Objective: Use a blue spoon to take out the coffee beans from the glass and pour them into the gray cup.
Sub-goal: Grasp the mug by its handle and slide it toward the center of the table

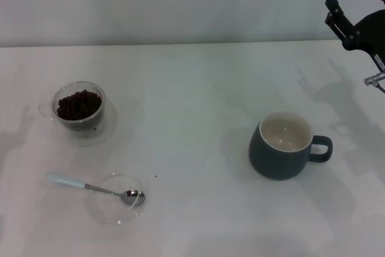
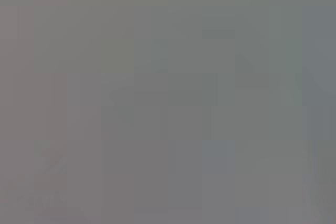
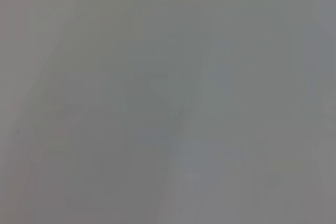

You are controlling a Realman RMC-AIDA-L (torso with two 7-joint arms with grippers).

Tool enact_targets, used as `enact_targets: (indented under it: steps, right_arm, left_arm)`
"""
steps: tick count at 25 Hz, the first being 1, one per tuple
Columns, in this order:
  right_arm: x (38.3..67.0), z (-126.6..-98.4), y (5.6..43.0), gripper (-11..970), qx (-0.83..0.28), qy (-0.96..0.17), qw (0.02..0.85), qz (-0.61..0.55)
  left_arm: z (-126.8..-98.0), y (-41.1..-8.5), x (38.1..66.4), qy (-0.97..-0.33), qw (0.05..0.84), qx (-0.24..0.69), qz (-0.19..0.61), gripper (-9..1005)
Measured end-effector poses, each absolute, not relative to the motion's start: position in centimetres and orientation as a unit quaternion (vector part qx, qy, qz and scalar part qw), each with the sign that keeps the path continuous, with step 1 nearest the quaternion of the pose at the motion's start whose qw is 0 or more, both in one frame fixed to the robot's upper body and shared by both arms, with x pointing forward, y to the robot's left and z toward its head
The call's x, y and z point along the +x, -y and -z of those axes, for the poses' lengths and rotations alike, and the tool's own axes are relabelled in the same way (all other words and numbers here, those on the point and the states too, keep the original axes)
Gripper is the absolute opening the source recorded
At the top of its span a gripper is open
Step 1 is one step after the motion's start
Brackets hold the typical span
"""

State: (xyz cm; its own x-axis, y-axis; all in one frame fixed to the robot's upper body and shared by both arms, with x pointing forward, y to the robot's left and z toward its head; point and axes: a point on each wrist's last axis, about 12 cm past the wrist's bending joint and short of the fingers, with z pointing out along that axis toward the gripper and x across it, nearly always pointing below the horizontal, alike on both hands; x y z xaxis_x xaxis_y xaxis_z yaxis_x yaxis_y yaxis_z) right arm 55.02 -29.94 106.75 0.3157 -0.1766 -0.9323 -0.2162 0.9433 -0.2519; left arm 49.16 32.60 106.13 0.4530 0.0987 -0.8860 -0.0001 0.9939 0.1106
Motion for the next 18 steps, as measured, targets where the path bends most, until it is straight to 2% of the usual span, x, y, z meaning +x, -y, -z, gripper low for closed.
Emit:
enact_targets:
  steps: [18]
  right_arm:
    - [55.14, -106.85, 29.91, 828, -0.168, -0.583, 0.795, -0.012]
  left_arm:
    - [-106.22, -32.61, 49.22, -0.520, 0.852, 0.048, -0.029, 860]
